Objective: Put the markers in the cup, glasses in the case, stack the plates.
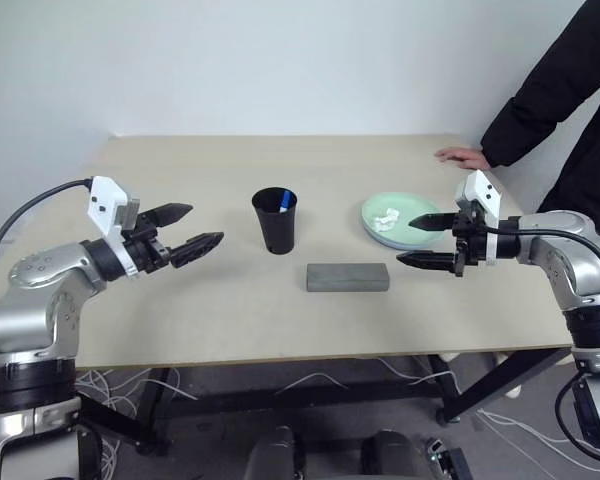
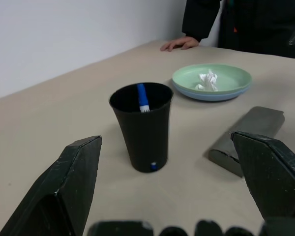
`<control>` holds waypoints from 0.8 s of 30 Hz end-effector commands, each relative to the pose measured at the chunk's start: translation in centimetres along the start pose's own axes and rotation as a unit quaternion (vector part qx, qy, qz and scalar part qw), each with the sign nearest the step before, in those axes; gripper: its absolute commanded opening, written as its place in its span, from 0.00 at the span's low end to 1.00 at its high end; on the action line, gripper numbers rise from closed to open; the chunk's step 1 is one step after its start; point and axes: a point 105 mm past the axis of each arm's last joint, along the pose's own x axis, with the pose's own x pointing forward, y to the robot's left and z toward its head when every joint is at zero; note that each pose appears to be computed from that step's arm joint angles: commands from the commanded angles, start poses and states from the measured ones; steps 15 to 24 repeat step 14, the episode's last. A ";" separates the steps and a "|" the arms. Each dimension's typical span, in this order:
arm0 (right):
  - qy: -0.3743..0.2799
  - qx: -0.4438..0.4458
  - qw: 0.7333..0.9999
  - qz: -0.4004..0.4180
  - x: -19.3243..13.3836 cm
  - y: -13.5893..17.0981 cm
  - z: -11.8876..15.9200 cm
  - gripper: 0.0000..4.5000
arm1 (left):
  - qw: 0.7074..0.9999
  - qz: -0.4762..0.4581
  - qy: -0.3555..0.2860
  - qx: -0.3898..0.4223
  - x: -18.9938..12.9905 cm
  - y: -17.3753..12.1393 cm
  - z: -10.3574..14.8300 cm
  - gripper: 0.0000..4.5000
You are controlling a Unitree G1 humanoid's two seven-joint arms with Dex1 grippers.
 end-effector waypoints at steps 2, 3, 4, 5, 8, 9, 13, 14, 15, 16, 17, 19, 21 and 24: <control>-0.018 -0.011 1.000 0.010 0.3 0.7 1.1 1.00 | 1.000 0.005 -0.004 0.009 -1.6 -0.6 0.8 0.99; -0.020 -0.011 1.000 0.013 0.5 0.8 1.2 1.00 | 1.000 0.006 -0.002 0.007 -1.7 -0.8 0.7 0.99; -0.022 -0.010 1.000 0.016 0.6 0.9 1.2 1.00 | 1.000 0.006 0.000 0.005 -1.8 -1.0 0.5 0.99; -0.023 -0.009 1.000 0.018 0.6 1.0 1.3 1.00 | 1.000 0.006 0.001 0.005 -1.9 -1.2 0.4 0.99; -0.024 -0.006 0.999 0.027 1.2 1.3 1.3 1.00 | 1.000 0.008 0.000 -0.004 -2.0 -1.8 0.2 0.99; -0.026 -0.007 0.999 0.031 1.3 1.5 1.4 1.00 | 1.000 0.009 0.001 -0.006 -2.0 -2.0 0.1 0.99; -0.039 -0.005 0.999 0.037 1.6 2.2 1.9 1.00 | 0.999 0.016 0.005 -0.029 -2.3 -2.8 -1.0 0.99; -0.040 -0.005 0.998 0.038 1.7 2.3 2.0 1.00 | 0.999 0.019 0.006 -0.032 -2.4 -2.8 -1.2 0.99; -0.040 -0.005 0.998 0.038 1.7 2.3 2.0 1.00 | 0.999 0.019 0.006 -0.032 -2.4 -2.8 -1.2 0.99; -0.040 -0.005 0.998 0.038 1.7 2.3 2.0 1.00 | 0.999 0.019 0.006 -0.032 -2.4 -2.8 -1.2 0.99; -0.040 -0.005 0.998 0.038 1.7 2.3 2.0 1.00 | 0.999 0.019 0.006 -0.032 -2.4 -2.8 -1.2 0.99; -0.040 -0.005 0.998 0.038 1.7 2.3 2.0 1.00 | 0.999 0.019 0.006 -0.032 -2.4 -2.8 -1.2 0.99; -0.040 -0.005 0.998 0.038 1.7 2.3 2.0 1.00 | 0.999 0.019 0.006 -0.032 -2.4 -2.8 -1.2 0.99; -0.040 -0.005 0.998 0.038 1.7 2.3 2.0 1.00 | 0.999 0.019 0.006 -0.032 -2.4 -2.8 -1.2 0.99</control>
